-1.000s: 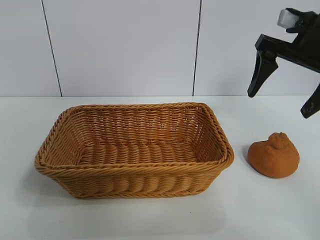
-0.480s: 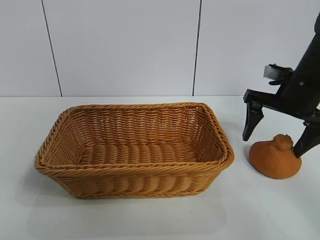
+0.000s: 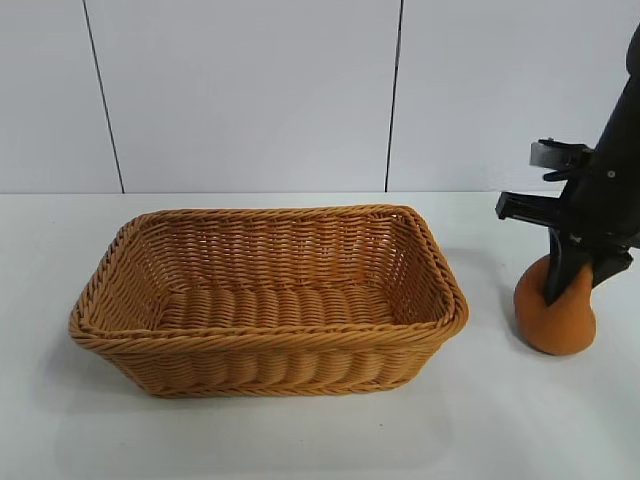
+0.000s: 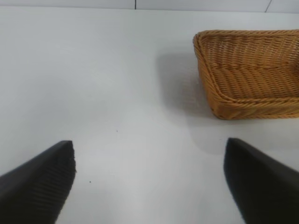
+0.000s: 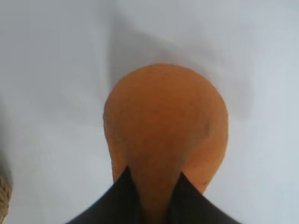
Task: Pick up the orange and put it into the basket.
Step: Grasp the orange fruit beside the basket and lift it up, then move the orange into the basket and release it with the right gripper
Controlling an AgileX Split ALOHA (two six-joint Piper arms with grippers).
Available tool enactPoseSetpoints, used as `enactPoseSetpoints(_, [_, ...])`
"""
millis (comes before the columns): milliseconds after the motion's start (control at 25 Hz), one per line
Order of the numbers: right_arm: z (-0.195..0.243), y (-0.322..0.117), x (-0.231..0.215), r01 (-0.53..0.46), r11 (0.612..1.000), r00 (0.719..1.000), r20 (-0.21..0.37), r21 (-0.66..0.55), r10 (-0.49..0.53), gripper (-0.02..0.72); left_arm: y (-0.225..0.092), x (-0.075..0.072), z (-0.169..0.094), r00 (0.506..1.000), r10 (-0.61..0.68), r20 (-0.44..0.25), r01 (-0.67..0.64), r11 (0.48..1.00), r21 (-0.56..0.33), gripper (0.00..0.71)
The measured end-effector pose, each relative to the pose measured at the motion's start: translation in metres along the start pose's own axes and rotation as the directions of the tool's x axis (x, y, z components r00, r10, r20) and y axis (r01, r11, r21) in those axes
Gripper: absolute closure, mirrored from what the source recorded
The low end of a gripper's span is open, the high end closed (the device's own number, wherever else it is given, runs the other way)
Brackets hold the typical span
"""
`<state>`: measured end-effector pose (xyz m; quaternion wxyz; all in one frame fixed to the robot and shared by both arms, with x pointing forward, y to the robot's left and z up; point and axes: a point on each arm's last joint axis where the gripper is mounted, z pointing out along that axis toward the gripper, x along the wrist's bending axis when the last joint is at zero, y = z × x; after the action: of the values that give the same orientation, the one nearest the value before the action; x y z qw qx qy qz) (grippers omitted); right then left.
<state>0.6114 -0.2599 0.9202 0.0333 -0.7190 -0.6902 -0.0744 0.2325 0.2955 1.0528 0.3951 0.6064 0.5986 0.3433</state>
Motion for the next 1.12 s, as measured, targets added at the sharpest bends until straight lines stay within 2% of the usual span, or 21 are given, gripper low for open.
enactPoseSetpoints(320, [-0.076, -0.013, 0.010, 0.032, 0.988, 0.999, -0.018, -0.152, -0.035, 0.672, 0.000, 0.000, 0.000, 1.000, -0.005, 0.000, 0.005, 1.000, 0.000, 0.092])
enactPoseSetpoints(600, [-0.123, -0.016, 0.019, 0.064, 0.982, 0.997, -0.029, -0.178, -0.070, 0.672, 0.000, 0.000, 0.000, 1.000, -0.005, 0.000, 0.005, 1.000, 0.000, 0.092])
enactPoseSetpoints(720, [-0.140, -0.010, 0.031, 0.106, 0.969, 0.993, -0.023, -0.221, -0.114, 0.672, 0.000, 0.000, 0.000, 1.000, 0.000, 0.000, 0.000, 1.000, 0.000, 0.092])
enactPoseSetpoints(960, [-0.151, -0.013, 0.082, 0.216, 0.933, 0.971, -0.040, -0.289, -0.237, 0.672, 0.000, 0.000, 0.000, 1.000, 0.000, 0.000, 0.000, 1.000, 0.000, 0.092])
enactPoseSetpoints(1120, [-0.145, -0.025, 0.124, 0.306, 0.901, 0.940, -0.056, -0.308, -0.338, 0.672, 0.000, 0.000, 0.000, 1.000, 0.000, 0.000, 0.000, 1.000, 0.000, 0.092])
